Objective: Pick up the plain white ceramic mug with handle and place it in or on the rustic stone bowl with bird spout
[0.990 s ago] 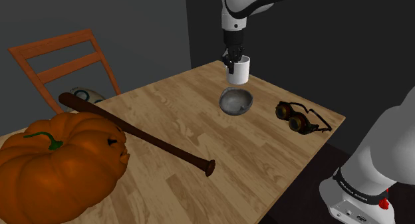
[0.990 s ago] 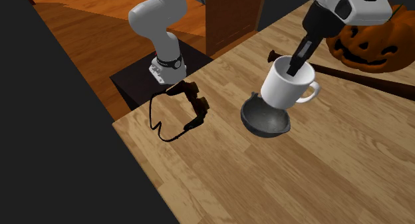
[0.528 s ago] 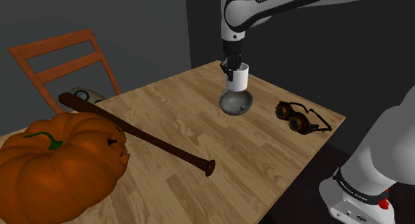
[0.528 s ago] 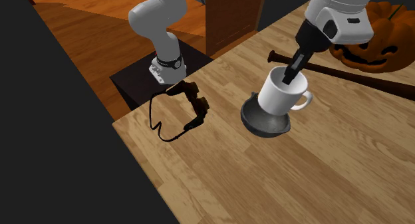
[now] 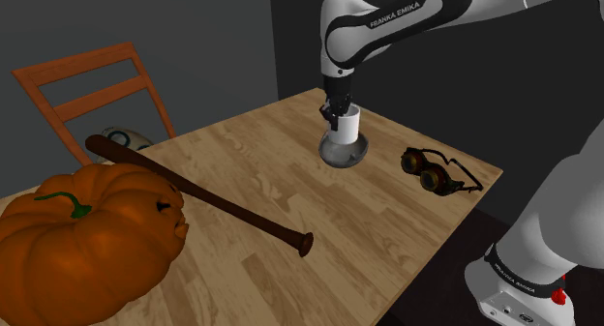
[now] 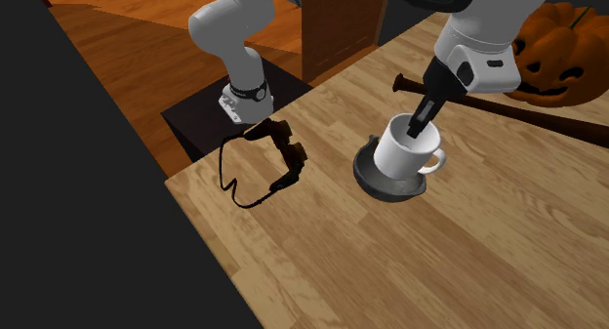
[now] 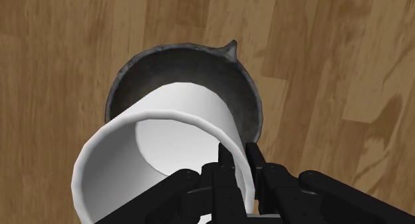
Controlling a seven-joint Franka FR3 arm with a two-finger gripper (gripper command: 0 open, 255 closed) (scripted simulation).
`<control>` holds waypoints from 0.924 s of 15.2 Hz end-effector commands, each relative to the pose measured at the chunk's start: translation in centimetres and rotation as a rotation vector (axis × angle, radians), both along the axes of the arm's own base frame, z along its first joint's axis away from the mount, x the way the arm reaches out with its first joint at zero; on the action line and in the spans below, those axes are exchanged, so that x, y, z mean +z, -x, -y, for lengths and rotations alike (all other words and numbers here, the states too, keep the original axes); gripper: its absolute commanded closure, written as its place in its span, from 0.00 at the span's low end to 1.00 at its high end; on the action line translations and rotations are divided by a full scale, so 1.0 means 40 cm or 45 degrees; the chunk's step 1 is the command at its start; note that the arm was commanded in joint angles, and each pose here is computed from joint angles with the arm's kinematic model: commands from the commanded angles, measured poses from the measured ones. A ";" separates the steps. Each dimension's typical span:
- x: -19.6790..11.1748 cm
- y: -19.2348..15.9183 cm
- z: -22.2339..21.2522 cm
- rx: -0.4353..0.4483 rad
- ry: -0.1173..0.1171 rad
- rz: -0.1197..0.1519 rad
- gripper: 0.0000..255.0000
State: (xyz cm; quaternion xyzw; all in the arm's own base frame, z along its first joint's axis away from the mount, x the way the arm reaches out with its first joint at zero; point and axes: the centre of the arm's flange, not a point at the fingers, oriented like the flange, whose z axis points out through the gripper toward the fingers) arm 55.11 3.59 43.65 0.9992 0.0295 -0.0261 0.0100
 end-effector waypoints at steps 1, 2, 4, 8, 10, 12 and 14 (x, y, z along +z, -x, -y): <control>-0.006 -0.002 0.004 0.000 0.000 0.002 1.00; -0.006 -0.002 0.004 0.000 0.000 0.002 1.00; -0.006 -0.002 0.004 0.000 0.000 0.002 1.00; -0.006 -0.002 0.003 0.000 0.000 0.002 0.00; -0.006 -0.002 0.003 0.000 0.000 0.002 0.00; -0.006 -0.002 0.003 0.000 0.000 0.002 0.00; 0.027 -0.003 0.003 0.000 0.000 0.002 0.00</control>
